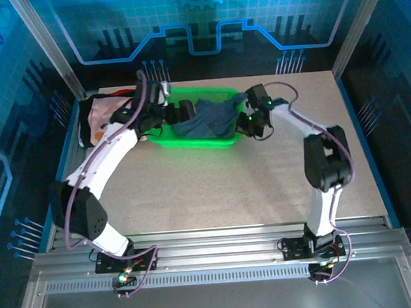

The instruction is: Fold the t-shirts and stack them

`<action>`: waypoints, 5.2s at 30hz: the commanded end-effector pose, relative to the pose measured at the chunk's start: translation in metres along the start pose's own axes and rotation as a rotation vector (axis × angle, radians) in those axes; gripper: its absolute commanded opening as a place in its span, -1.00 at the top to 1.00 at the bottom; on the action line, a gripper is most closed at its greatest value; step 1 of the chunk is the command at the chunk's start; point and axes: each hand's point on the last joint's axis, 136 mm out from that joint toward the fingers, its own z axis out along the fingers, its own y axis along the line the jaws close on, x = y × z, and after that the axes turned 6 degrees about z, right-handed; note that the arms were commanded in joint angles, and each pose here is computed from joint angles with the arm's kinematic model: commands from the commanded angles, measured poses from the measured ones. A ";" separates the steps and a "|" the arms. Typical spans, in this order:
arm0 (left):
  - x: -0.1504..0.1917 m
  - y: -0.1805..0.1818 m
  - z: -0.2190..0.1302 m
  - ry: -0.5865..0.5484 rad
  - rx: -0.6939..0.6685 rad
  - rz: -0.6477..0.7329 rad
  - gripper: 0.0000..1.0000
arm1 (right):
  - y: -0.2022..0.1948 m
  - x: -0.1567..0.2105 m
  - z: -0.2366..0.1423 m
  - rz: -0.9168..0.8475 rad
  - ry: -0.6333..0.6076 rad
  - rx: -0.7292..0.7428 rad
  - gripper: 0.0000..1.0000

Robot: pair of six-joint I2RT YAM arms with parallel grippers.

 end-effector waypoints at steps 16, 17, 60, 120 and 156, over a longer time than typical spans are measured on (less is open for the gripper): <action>0.141 0.003 0.128 0.460 -0.248 0.192 -0.98 | -0.078 0.131 -0.044 0.098 0.041 0.050 1.00; 0.147 0.001 0.132 0.473 -0.245 0.202 -0.98 | -0.079 0.133 -0.045 0.097 0.045 0.050 1.00; -0.046 -0.109 -0.191 -0.282 0.301 0.110 1.00 | -0.246 -0.062 -0.106 1.114 -0.511 0.145 1.00; 0.210 0.059 -0.007 0.367 0.068 -0.350 -0.71 | -0.064 0.177 -0.028 -0.279 0.194 0.069 -0.50; 0.032 0.044 -0.099 -0.016 0.000 -0.072 1.00 | 0.026 0.049 -0.153 -0.297 -0.167 -0.047 1.00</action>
